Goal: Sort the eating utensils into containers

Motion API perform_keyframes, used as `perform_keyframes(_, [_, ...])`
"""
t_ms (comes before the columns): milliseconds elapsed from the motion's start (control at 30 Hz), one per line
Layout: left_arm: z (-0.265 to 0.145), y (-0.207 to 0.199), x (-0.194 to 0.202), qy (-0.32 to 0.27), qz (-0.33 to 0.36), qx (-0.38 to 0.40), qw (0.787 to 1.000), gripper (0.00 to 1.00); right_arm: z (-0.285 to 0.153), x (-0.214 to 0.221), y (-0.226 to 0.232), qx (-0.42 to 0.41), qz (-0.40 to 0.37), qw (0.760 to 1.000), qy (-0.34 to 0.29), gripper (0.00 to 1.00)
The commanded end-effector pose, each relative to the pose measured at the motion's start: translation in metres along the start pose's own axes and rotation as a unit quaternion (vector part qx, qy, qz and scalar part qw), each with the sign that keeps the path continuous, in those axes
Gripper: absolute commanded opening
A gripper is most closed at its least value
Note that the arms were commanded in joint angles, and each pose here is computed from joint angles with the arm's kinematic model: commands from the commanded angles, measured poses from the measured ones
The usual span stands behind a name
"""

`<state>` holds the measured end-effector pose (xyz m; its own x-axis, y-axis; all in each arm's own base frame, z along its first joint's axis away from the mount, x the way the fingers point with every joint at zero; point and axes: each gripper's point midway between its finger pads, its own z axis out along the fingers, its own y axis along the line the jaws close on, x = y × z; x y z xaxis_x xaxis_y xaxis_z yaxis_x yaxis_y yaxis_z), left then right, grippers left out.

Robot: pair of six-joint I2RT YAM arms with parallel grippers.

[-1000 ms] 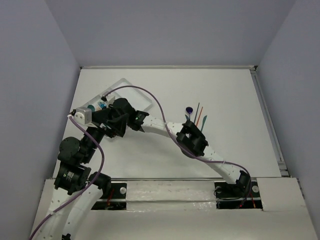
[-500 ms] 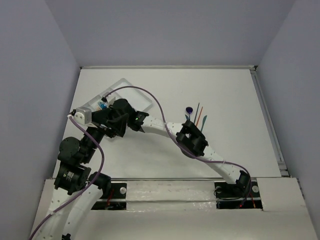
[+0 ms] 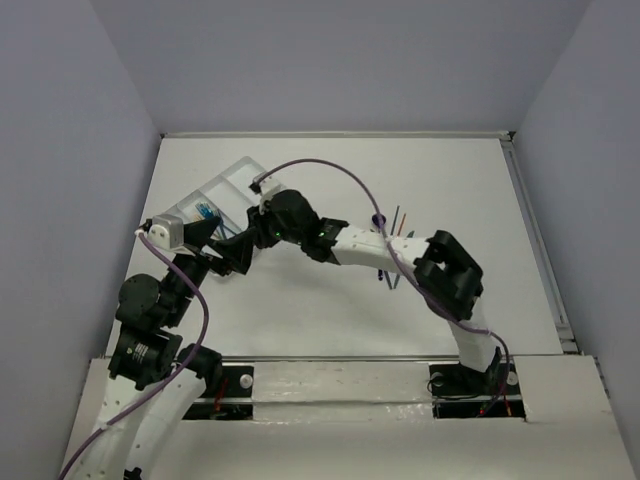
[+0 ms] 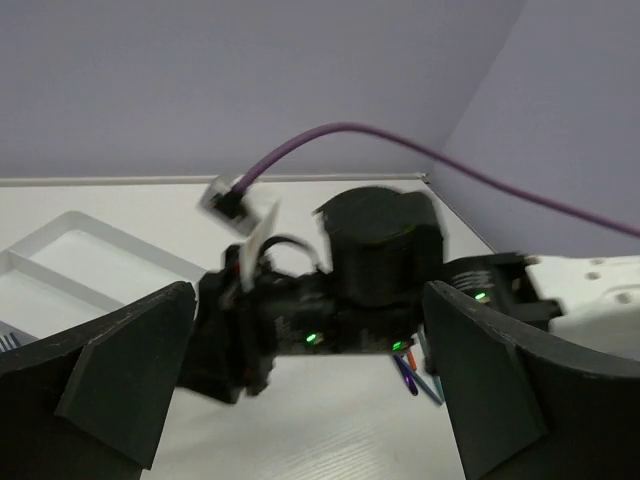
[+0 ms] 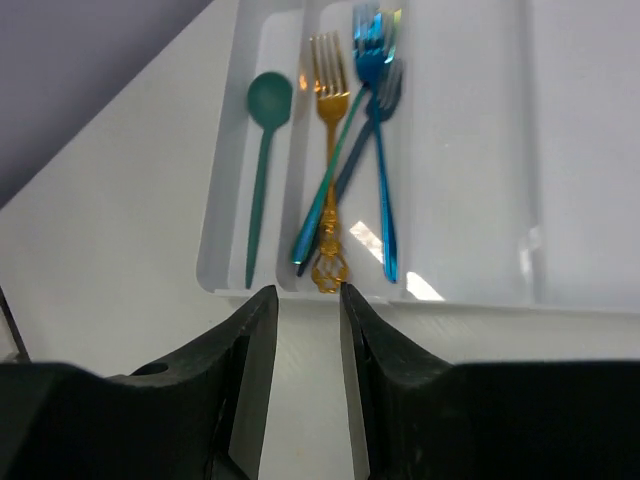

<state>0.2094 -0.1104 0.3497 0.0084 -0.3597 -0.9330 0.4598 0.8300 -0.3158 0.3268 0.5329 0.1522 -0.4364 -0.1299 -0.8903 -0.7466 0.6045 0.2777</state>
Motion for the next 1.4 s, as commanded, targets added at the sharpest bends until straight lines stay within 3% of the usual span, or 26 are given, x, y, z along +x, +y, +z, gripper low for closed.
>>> perform_keyframes(0, [-0.003, -0.011, -0.028, -0.044, 0.004, 0.017, 0.999, 0.99, -0.075, -0.040, -0.086, 0.145, 0.036, 0.987, -0.063, 0.36])
perform_keyframes(100, [-0.004, -0.013, -0.029, -0.046, 0.003, 0.024, 0.999, 0.99, -0.132, 0.010, -0.163, 0.248, 0.099, 0.963, -0.029, 0.34])
perform_keyframes(200, [-0.004, -0.016, -0.029, -0.045, 0.002, 0.030, 0.999, 0.99, -0.186, 0.052, -0.210, 0.322, 0.138, 0.937, -0.015, 0.33])
perform_keyframes(333, [-0.003, -0.016, -0.027, -0.042, 0.002, 0.032, 0.999, 0.99, -0.219, 0.078, -0.240, 0.382, 0.140, 0.913, 0.007, 0.32])
perform_keyframes(767, [-0.002, -0.014, -0.025, -0.039, 0.003, 0.026, 0.999, 0.99, -0.202, 0.103, -0.278, 0.394, 0.145, 0.905, 0.061, 0.31])
perform_keyframes(1167, [-0.002, -0.015, -0.025, -0.038, 0.003, 0.027, 0.999, 0.99, -0.191, 0.107, -0.288, 0.390, 0.149, 0.906, 0.064, 0.21])
perform_keyframes(1367, [-0.001, -0.014, -0.025, -0.038, 0.003, 0.027, 0.999, 0.99, -0.189, 0.104, -0.289, 0.389, 0.148, 0.907, 0.060, 0.09])
